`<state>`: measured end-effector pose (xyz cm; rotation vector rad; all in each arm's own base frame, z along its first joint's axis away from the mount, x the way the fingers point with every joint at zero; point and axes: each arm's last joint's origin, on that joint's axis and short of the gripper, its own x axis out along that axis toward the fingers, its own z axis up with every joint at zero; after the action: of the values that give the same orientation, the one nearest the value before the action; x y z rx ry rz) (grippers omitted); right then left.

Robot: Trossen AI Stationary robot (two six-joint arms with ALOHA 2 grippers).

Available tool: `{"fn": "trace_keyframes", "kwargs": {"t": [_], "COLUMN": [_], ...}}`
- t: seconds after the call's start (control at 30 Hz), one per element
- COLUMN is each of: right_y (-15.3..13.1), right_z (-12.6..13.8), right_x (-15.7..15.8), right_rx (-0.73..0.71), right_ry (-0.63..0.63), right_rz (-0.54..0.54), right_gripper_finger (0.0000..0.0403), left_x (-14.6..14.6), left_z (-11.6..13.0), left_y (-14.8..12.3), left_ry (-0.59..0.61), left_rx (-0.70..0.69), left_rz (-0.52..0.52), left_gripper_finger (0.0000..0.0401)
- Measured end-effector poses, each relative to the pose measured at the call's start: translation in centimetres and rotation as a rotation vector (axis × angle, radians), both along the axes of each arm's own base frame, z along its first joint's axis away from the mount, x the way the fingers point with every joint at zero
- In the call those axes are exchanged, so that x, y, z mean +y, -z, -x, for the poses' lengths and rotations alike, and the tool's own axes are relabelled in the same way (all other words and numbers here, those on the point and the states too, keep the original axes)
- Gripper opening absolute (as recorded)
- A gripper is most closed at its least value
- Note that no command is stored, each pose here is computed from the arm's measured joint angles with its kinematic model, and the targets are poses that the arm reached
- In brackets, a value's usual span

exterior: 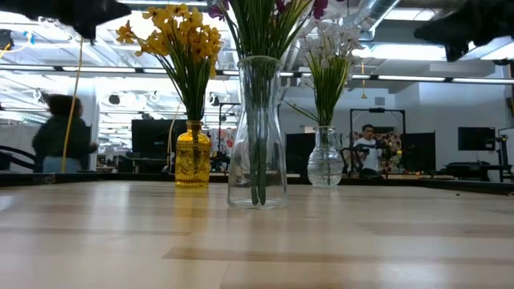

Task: Sort flowers into vase by color
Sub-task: Return to Home Position

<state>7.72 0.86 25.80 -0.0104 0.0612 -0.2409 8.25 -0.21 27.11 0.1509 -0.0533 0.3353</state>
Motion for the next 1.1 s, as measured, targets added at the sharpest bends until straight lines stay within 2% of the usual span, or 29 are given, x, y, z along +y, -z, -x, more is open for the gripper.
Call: {"fn": "trace_keyframes", "kwargs": {"t": [0.17, 0.33, 0.57, 0.73, 0.9, 1.1], "right_y": [2.0, 3.9, 6.4, 8.0, 8.6, 8.8], "right_z": [0.6, 0.3, -1.0, -1.6, -1.9, -2.0], "right_x": [-0.3, -0.3, 0.0, -0.3, -0.8, -1.7], "right_rx": [-0.047, -0.074, -0.075, -0.103, -0.14, -0.121], "right_ry": [-0.022, -0.008, -0.072, -0.066, -0.076, -0.047], "right_rz": [-0.048, -0.054, -0.057, -0.061, -0.062, -0.054], "right_gripper_finger": [0.0041, 0.0021, 0.0033, 0.0032, 0.002, 0.0033], "left_x": [0.2, 0.3, 0.1, 0.3, 0.8, 1.5], "left_z": [0.5, 0.8, -0.6, -1.3, -1.4, -1.4], "left_y": [1.9, 4.1, 6.9, 9.2, 9.4, 9.6], "left_ry": [0.014, 0.008, 0.042, 0.048, 0.053, 0.049], "left_rx": [-0.027, -0.052, -0.064, -0.078, -0.06, -0.038], "left_rz": [0.022, 0.057, 0.054, 0.076, 0.092, 0.064], "left_gripper_finger": [0.0, 0.0, 0.0, 0.0, 0.0, 0.0]}}
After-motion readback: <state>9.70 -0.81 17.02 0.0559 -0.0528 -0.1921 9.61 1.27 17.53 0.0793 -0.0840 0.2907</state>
